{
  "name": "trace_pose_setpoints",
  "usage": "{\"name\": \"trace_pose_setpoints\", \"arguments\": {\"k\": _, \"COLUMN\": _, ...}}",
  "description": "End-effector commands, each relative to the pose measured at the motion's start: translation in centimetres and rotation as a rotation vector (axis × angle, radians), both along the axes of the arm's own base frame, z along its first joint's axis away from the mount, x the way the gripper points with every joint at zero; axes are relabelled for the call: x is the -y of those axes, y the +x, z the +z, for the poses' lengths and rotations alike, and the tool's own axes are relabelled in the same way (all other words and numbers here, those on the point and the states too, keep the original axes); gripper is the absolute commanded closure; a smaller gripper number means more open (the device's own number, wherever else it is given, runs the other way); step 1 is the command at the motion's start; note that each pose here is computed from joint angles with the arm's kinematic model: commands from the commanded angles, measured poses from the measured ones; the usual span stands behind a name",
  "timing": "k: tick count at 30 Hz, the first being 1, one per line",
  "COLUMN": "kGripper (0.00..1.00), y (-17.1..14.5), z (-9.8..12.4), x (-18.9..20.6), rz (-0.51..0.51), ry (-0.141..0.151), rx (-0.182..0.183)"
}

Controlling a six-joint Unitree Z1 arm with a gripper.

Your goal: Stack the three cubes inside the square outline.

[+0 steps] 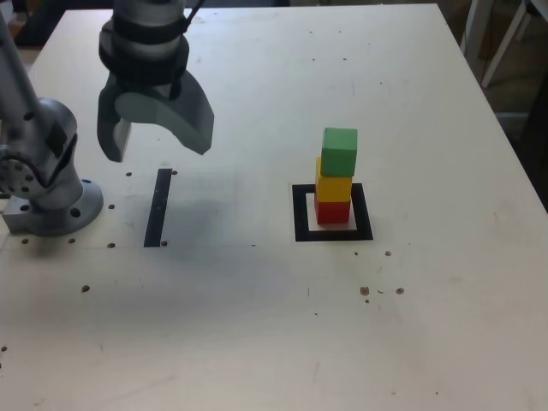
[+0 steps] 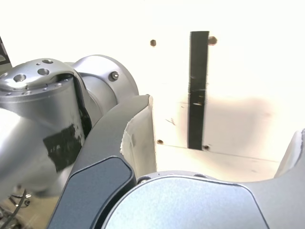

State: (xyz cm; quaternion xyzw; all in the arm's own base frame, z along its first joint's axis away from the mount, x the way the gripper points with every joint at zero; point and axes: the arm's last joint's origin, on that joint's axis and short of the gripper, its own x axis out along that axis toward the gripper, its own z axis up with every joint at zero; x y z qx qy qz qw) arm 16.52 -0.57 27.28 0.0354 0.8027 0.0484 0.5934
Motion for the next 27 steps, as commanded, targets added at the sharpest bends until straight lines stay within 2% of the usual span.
{"name": "trace_pose_setpoints", "arguments": {"k": 1, "kGripper": 0.00, "y": -0.4, "z": -0.6, "x": 0.0, "rz": 0.008, "ry": -0.009, "rx": 0.012}}
{"name": "trace_pose_setpoints", "arguments": {"k": 15, "kGripper": 0.00, "y": -1.8, "z": -4.8, "x": 0.1, "rz": 0.021, "ry": -0.054, "rx": 0.012}}
{"name": "trace_pose_setpoints", "arguments": {"k": 27, "kGripper": 0.00, "y": -1.8, "z": -5.0, "x": 0.2, "rz": 0.021, "ry": -0.062, "rx": 0.015}}
